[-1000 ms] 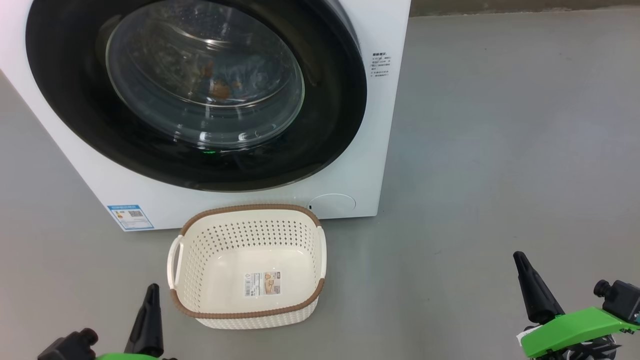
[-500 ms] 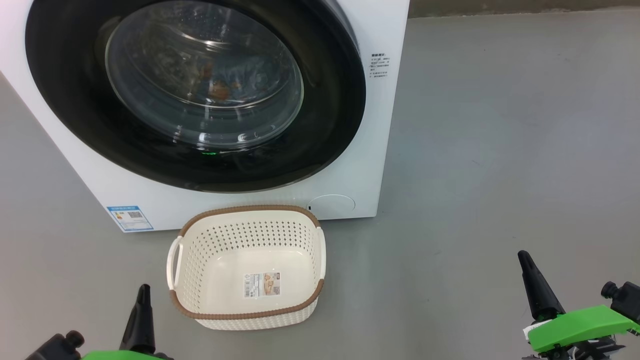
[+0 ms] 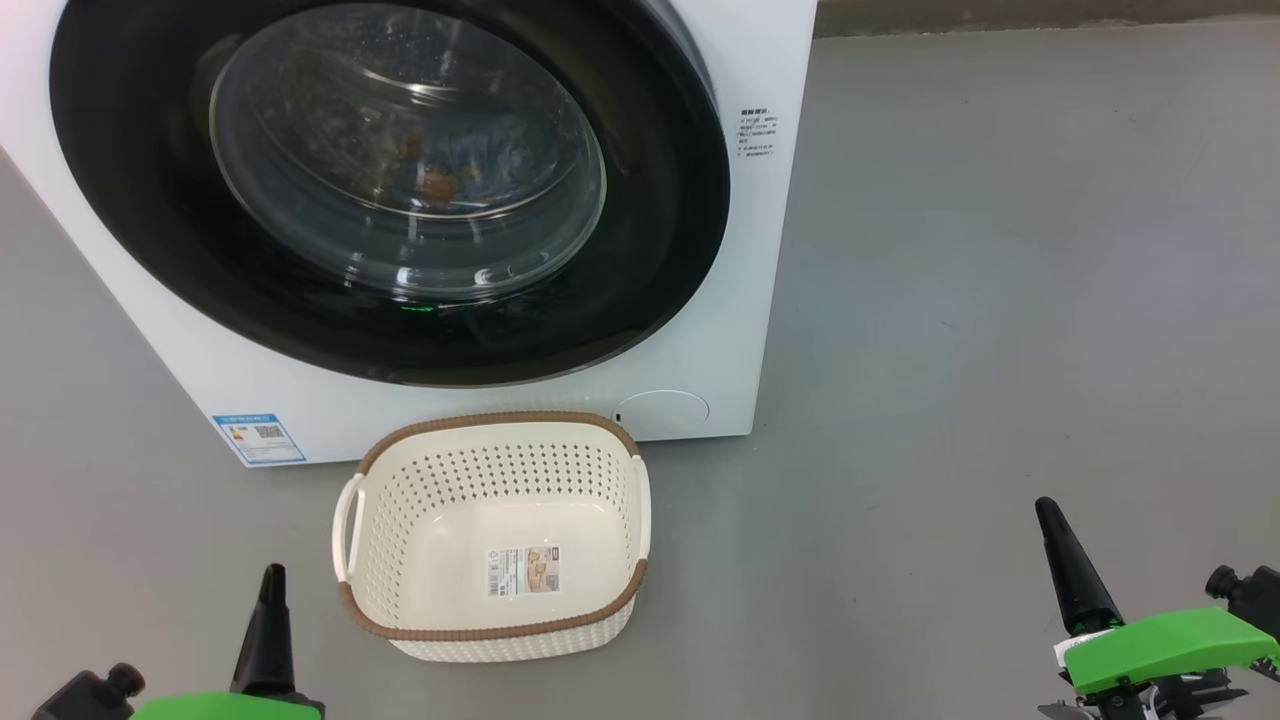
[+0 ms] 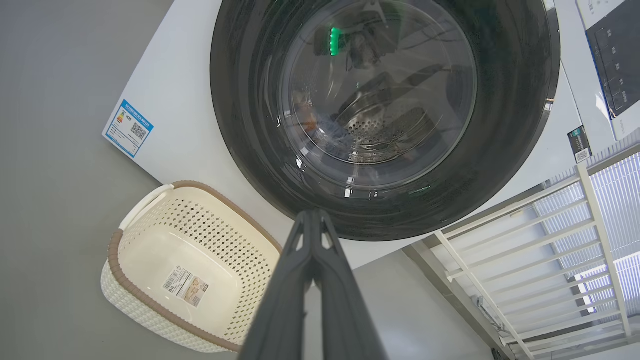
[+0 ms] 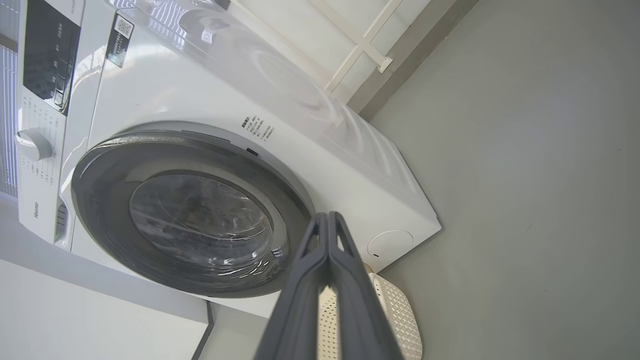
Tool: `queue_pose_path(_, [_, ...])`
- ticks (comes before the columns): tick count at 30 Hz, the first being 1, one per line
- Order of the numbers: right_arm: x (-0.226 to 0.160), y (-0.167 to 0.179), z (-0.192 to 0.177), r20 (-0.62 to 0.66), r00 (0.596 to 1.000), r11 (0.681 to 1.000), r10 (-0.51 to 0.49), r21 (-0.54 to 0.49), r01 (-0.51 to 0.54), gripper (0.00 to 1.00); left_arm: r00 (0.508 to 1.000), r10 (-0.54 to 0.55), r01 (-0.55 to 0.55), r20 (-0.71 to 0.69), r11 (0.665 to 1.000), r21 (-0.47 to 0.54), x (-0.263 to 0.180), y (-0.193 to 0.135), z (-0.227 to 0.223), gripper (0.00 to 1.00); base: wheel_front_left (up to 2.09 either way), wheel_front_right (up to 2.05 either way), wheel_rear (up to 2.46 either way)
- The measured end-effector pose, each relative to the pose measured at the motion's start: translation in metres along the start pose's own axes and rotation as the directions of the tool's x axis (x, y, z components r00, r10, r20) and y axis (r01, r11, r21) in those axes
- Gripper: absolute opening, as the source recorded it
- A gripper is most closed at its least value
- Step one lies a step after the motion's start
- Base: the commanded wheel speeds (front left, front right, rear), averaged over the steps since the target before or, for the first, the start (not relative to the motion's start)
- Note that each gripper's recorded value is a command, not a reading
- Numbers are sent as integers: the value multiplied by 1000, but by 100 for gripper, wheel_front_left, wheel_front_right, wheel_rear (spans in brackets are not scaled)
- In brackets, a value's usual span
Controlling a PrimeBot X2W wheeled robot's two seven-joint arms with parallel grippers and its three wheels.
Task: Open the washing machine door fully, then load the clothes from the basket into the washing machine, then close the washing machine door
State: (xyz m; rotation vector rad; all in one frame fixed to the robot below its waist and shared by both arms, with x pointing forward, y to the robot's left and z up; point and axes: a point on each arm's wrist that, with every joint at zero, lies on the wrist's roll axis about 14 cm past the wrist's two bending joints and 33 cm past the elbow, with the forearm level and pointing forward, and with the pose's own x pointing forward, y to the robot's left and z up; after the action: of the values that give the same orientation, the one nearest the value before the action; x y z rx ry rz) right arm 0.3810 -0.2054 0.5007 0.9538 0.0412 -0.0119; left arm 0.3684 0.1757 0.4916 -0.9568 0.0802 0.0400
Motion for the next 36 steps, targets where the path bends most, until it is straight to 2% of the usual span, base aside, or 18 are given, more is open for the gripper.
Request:
queue_pose_path(21, [0,-3,1,6,1000,979,-22,205,20,0,1000,8,-9,-4,976,-218,4,-2,8,0,0,0,0])
queue_pose_path(36, [2,-1,4,18,1000,930,-23,368,14,0,1000,13,-17,-12,931,-364,5,-1,12,0,0,0,0])
